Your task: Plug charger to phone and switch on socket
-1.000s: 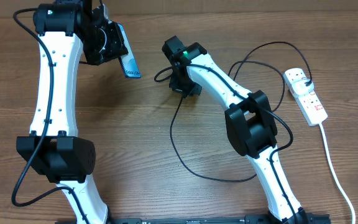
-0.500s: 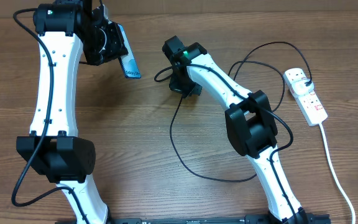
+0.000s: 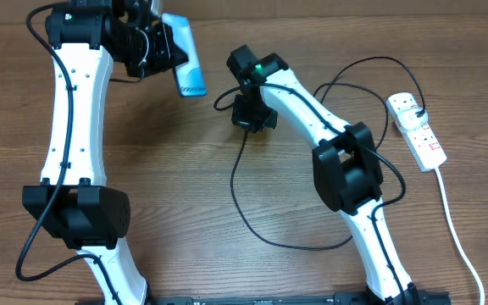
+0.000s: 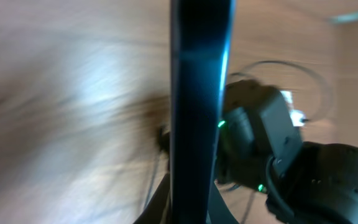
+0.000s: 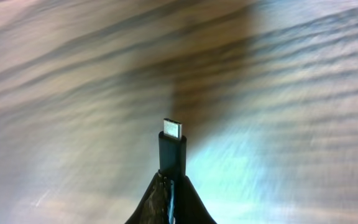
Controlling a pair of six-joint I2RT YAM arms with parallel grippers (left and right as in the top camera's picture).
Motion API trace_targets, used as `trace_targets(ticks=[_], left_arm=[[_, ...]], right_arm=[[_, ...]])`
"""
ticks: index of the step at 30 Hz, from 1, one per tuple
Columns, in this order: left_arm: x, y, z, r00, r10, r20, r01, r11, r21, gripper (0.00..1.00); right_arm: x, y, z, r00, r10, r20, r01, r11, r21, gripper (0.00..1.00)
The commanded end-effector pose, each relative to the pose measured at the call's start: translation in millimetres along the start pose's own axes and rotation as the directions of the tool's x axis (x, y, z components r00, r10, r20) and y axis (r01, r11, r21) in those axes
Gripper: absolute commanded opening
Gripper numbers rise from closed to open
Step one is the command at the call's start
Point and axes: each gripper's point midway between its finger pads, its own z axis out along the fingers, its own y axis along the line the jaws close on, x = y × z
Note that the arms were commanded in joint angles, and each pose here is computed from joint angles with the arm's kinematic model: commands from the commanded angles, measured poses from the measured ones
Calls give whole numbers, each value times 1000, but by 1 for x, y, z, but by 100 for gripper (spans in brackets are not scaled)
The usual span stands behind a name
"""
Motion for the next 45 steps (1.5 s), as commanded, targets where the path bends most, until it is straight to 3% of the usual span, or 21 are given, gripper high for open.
trace_targets(ticks=[1,7,11,15,19,22,24,27,29,31,34,39,42,45], left_arm=[[-3,-46,-8,992,123,23,-125,963,239,4],[-13,-89,-26,973,208,101,-231,853,469,4],[-12,-121,-51,943,286,168,-325,698,638,4],[-10,-140,-74,925,322,200,-358,569,740,4],[-10,-149,-87,919,339,204,-361,509,781,4],[-12,-148,-86,921,333,203,-359,520,775,4],[-16,-145,-80,927,315,203,-354,556,752,4],[-28,-129,-62,960,225,167,-278,687,671,4],[-35,-108,-46,978,150,146,-207,795,570,4],[-38,-76,-27,990,61,126,-108,905,412,4],[-31,-31,-10,994,-25,103,8,986,169,4],[-12,23,-5,994,-78,76,88,985,-147,4],[-2,60,-14,979,-174,109,201,917,-344,4],[6,80,-23,963,-230,138,268,853,-448,4]], right_arm=[[10,46,-111,975,-184,123,209,949,-237,4],[50,60,-209,904,-349,247,419,835,-356,4],[87,65,-271,820,-450,354,569,710,-416,4],[107,60,-307,778,-465,423,622,663,-416,4],[108,50,-317,770,-455,448,623,687,-374,4],[94,37,-312,810,-388,440,544,779,-313,4],[79,21,-306,857,-282,432,417,871,-259,4],[62,-7,-296,891,-126,437,217,962,-167,10],[55,-17,-287,896,-70,439,141,981,-131,27],[48,-23,-276,895,-37,444,92,990,-103,52],[35,-27,-257,889,-8,458,54,995,-87,60],[11,-23,-214,886,7,464,46,994,-102,71],[3,-3,-185,909,-1,416,80,981,-174,74],[-5,14,-155,931,-12,364,100,969,-225,72]])
